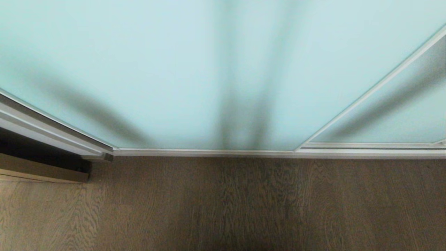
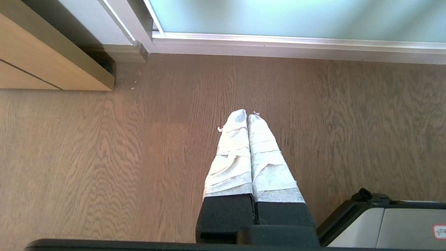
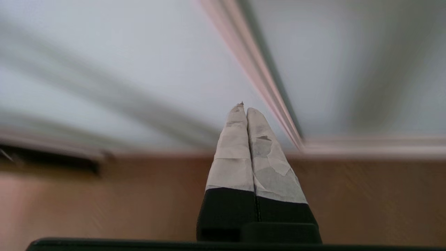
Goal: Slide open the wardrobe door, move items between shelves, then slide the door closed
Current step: Open the door
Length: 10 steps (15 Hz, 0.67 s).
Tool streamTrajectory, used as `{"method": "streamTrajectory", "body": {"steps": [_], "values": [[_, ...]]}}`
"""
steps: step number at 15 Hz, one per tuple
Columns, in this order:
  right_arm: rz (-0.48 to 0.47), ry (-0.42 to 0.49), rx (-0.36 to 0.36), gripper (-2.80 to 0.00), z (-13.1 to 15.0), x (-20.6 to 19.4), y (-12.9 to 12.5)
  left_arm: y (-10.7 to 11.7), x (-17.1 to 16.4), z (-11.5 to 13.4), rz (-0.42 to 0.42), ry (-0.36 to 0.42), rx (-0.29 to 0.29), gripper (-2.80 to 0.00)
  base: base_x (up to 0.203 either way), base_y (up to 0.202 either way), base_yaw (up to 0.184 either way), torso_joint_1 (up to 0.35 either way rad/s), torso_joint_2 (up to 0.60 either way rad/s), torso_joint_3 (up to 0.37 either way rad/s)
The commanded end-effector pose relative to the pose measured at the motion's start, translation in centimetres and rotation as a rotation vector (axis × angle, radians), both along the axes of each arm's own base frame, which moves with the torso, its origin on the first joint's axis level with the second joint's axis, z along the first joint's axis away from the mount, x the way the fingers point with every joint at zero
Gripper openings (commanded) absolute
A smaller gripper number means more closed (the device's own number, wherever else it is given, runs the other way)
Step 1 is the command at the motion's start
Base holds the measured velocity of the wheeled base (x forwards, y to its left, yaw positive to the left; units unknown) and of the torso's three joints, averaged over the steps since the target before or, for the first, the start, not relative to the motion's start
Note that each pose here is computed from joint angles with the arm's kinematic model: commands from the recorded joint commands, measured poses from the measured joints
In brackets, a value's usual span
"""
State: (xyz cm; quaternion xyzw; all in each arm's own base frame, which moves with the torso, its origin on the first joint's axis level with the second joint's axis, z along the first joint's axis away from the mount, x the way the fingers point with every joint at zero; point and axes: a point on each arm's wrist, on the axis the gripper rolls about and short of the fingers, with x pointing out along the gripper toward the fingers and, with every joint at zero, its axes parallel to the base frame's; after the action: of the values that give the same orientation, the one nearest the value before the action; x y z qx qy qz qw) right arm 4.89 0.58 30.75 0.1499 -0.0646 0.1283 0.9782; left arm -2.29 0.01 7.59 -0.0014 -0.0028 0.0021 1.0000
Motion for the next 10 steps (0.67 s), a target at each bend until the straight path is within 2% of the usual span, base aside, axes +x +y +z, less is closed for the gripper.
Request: {"method": "streamTrajectory", "body": {"steps": [1, 5, 7, 9, 10], "values": [[-0.012, -0.037, -0.073, -2.8, -4.2, -3.8, -0.1, 0.0, 0.0, 0.0, 0.0, 0.002, 0.0, -2.8, 0.0, 0.0, 0.0, 0.0, 0.0, 0.0], [-0.026, -0.021, -0.169, -2.8, -10.6, -7.3, -0.2, 0.0, 0.0, 0.0, 0.0, 0.002, 0.0, -2.8, 0.0, 0.0, 0.0, 0.0, 0.0, 0.0], [-0.03, 0.042, -0.221, -2.8, -14.4, -7.6, -0.2, 0.0, 0.0, 0.0, 0.0, 0.002, 0.0, -2.8, 0.0, 0.0, 0.0, 0.0, 0.0, 0.0], [-0.068, 0.095, -0.243, -2.8, -16.8, -7.3, -0.2, 0.0, 0.0, 0.0, 0.0, 0.002, 0.0, -2.8, 0.0, 0.0, 0.0, 0.0, 0.0, 0.0], [-0.08, 0.072, -0.245, -2.8, -17.3, -7.8, -0.2, 0.0, 0.0, 0.0, 0.0, 0.002, 0.0, -2.8, 0.0, 0.0, 0.0, 0.0, 0.0, 0.0]]}}
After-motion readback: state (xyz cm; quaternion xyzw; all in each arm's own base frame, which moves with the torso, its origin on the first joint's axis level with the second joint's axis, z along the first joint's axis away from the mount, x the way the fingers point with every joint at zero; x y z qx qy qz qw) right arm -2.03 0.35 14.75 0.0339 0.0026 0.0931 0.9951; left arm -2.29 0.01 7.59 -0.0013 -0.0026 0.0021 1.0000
